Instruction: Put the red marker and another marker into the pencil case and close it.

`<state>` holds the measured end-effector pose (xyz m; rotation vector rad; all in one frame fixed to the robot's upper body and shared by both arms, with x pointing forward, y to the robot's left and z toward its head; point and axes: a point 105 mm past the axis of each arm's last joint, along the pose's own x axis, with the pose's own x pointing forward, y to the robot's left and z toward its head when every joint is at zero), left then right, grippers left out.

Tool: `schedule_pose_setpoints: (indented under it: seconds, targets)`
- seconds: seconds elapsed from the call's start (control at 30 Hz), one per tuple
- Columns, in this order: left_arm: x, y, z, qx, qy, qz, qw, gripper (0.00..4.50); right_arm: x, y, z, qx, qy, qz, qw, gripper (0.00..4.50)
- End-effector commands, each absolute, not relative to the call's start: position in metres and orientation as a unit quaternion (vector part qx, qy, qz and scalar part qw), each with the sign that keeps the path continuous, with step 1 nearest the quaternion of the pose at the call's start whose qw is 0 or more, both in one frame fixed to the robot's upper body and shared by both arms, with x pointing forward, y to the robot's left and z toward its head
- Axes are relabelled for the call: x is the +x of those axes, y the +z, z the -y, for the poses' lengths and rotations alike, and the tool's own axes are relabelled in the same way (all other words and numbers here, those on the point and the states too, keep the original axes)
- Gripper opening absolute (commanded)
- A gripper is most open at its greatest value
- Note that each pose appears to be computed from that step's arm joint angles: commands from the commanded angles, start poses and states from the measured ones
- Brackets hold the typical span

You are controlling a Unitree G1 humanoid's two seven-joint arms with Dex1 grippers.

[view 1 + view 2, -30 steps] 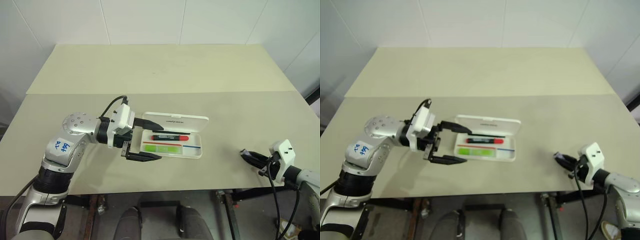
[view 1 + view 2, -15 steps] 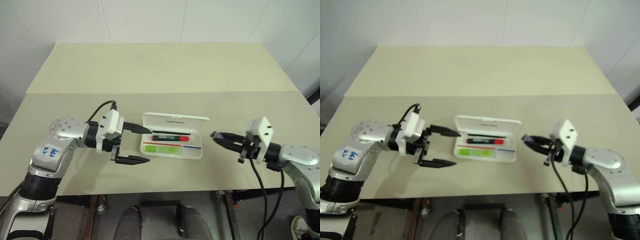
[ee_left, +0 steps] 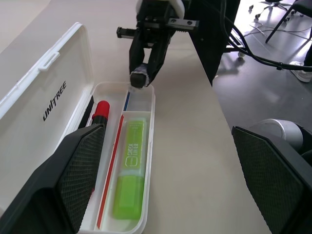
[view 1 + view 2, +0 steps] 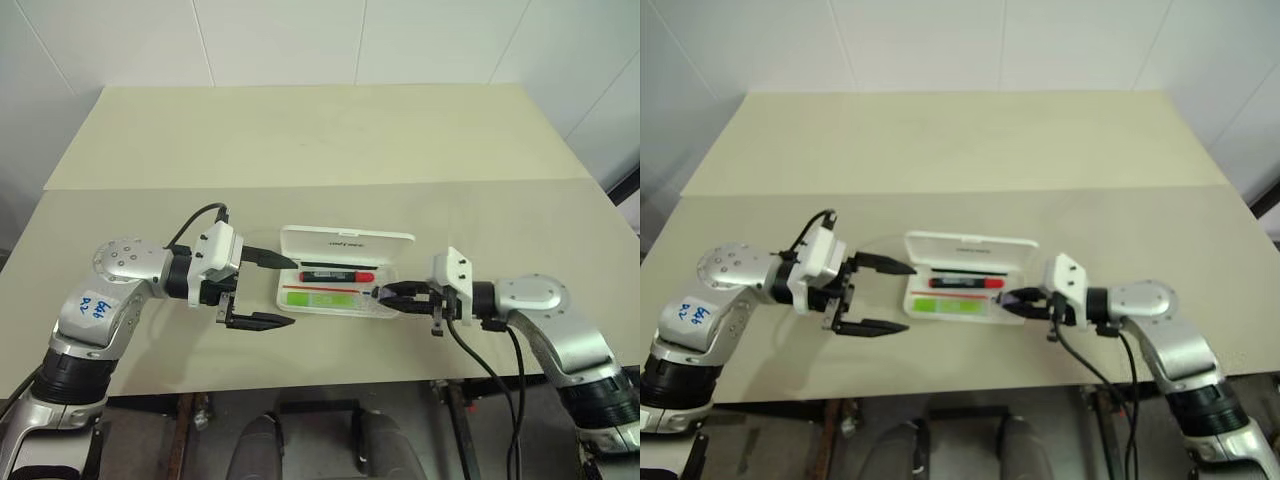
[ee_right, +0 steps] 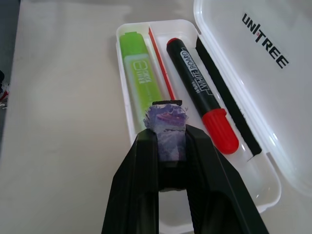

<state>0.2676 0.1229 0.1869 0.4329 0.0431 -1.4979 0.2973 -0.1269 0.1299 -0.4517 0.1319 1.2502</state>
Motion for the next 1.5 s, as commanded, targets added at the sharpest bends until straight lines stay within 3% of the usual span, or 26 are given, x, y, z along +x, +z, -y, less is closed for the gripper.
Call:
schedule_pose_setpoints:
  seconds: [0.03, 0.4, 0.77, 0.8, 1.03, 1.23, 1.47, 1.5]
  targets:
    - [0.262, 0.195, -0.124, 0.208, -0.671, -0.005, 0.711, 4.50, 0.302, 0.129, 0.124, -0.223, 0.589, -0.051, 0.775, 0.38]
    - [0.261, 0.195, -0.124, 0.209, -0.668, -0.004, 0.714, 4.50, 0.304, 0.120, 0.127, -0.224, 0.597, -0.063, 0.768, 0.38]
    - [0.263, 0.195, -0.121, 0.208, -0.673, -0.002, 0.709, 4.50, 0.302, 0.140, 0.130, -0.229, 0.594, -0.038, 0.770, 4.35]
    - [0.263, 0.195, -0.121, 0.208, -0.674, -0.001, 0.709, 4.50, 0.300, 0.143, 0.129, -0.227, 0.594, -0.035, 0.771, 4.48]
    - [0.263, 0.195, -0.125, 0.208, -0.674, -0.005, 0.709, 4.50, 0.273, 0.173, 0.127, -0.198, 0.608, -0.010, 0.769, 4.48]
    - [0.265, 0.197, -0.136, 0.202, -0.655, -0.002, 0.728, 4.50, 0.240, 0.174, 0.151, -0.201, 0.575, -0.044, 0.792, 4.48]
    - [0.268, 0.207, -0.148, 0.188, -0.634, 0.021, 0.750, 4.50, 0.236, 0.194, 0.176, -0.200, 0.510, -0.023, 0.837, 4.48]
    - [0.267, 0.208, -0.149, 0.184, -0.636, 0.023, 0.749, 4.31, 0.234, 0.195, 0.176, -0.198, 0.511, -0.023, 0.836, 4.49]
